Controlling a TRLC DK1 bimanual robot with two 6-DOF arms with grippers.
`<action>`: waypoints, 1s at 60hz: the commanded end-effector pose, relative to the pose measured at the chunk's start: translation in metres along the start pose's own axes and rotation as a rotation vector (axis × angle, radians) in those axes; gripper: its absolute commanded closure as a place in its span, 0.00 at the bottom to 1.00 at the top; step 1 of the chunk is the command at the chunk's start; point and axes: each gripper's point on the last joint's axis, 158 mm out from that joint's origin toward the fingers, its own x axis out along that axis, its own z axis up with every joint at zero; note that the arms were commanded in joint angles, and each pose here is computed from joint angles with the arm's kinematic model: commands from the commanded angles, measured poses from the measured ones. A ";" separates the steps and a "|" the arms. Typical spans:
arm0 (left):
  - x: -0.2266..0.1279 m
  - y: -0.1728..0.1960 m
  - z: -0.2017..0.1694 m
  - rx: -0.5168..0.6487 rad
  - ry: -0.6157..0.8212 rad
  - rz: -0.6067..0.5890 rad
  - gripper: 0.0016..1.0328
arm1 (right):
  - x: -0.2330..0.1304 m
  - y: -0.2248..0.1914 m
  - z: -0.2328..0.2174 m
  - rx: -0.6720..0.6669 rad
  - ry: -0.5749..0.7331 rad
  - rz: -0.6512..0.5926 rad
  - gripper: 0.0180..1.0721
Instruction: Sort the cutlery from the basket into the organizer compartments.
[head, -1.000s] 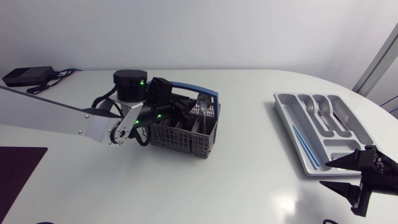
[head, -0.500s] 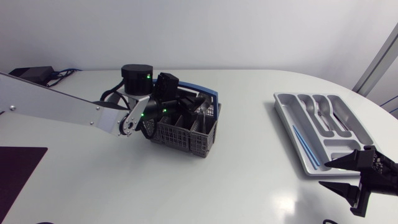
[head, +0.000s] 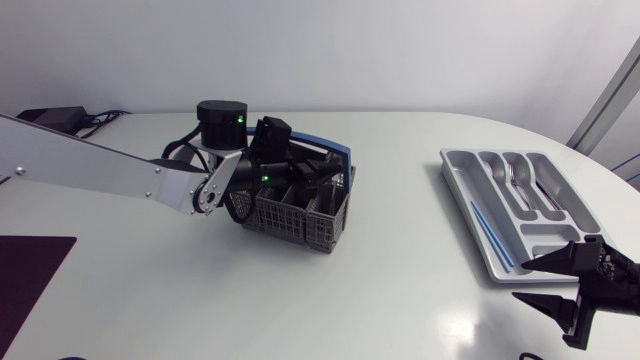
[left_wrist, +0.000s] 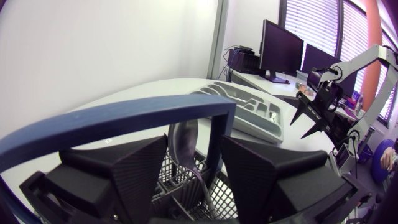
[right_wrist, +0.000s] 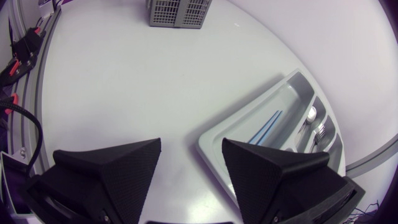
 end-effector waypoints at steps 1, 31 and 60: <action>0.006 -0.005 0.000 -0.003 0.001 -0.035 0.42 | 0.003 0.006 -0.003 -0.011 0.002 0.010 0.32; -0.003 0.013 -0.008 0.002 0.042 0.015 0.42 | 0.001 0.004 0.004 0.000 -0.006 0.006 0.32; -0.039 -0.004 -0.005 0.129 0.095 0.054 0.42 | -0.008 -0.005 0.115 0.093 -0.183 0.031 0.32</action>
